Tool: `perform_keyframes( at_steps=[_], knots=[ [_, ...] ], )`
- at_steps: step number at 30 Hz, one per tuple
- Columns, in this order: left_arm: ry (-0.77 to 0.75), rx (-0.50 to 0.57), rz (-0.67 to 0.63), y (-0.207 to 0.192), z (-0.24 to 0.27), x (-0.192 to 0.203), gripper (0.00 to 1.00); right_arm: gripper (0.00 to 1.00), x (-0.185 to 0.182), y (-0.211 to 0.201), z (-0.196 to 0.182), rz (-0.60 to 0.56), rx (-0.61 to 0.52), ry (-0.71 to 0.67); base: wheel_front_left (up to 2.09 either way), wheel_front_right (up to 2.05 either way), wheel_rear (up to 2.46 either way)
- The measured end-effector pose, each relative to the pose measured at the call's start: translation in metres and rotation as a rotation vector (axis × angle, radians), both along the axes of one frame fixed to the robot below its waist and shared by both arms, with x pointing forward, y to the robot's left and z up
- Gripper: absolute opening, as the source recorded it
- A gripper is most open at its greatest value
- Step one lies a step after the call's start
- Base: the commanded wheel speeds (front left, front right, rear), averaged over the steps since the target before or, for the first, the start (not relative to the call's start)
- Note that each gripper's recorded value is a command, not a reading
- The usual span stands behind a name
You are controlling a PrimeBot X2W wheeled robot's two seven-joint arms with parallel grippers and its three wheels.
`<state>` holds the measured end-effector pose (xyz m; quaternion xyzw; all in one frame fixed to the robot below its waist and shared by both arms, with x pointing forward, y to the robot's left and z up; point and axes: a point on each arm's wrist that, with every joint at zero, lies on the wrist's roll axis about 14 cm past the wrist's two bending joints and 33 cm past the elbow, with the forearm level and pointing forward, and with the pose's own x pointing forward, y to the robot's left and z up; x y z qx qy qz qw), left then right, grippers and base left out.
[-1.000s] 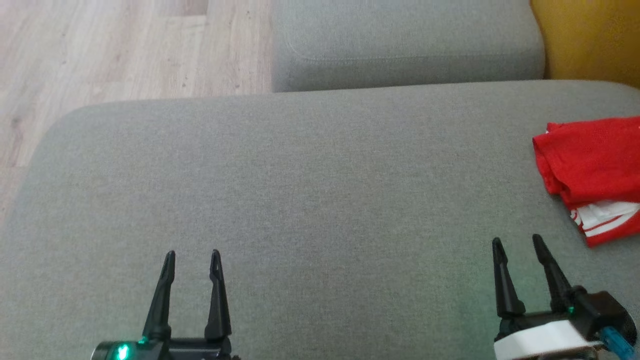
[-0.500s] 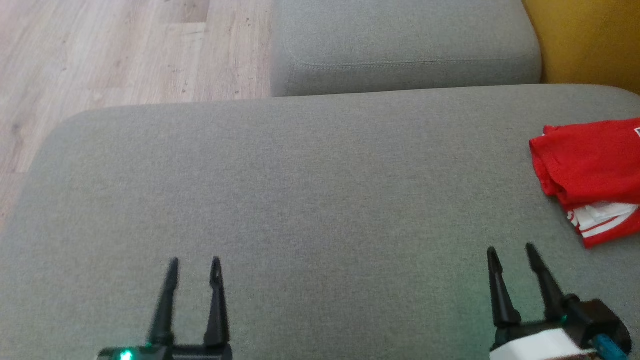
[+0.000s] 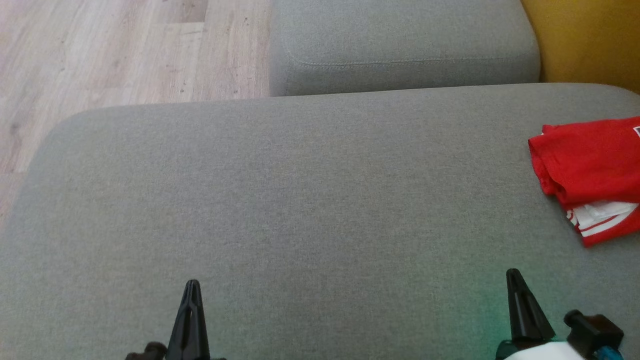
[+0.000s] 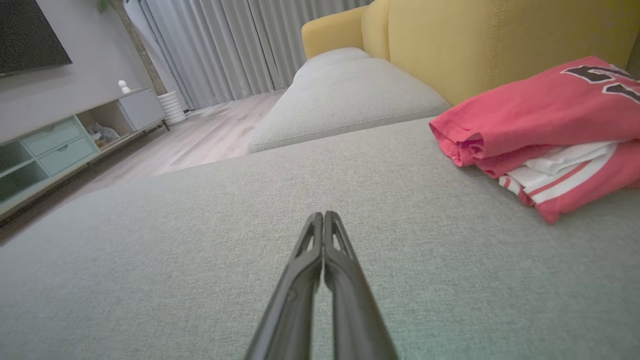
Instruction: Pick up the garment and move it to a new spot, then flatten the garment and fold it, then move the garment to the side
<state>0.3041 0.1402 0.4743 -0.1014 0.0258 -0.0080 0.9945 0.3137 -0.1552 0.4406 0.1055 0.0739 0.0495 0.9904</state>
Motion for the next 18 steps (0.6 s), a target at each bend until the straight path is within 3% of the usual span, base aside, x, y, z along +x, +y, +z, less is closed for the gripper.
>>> perform_keyframes(
  at_steps=[18],
  knots=[
    [0.071,-0.209,0.03,0.008,-0.012,0.008,0.0,0.0,0.007,-0.009,0.0,-0.08,0.205,0.031,0.0,0.0,0.0]
  ],
)
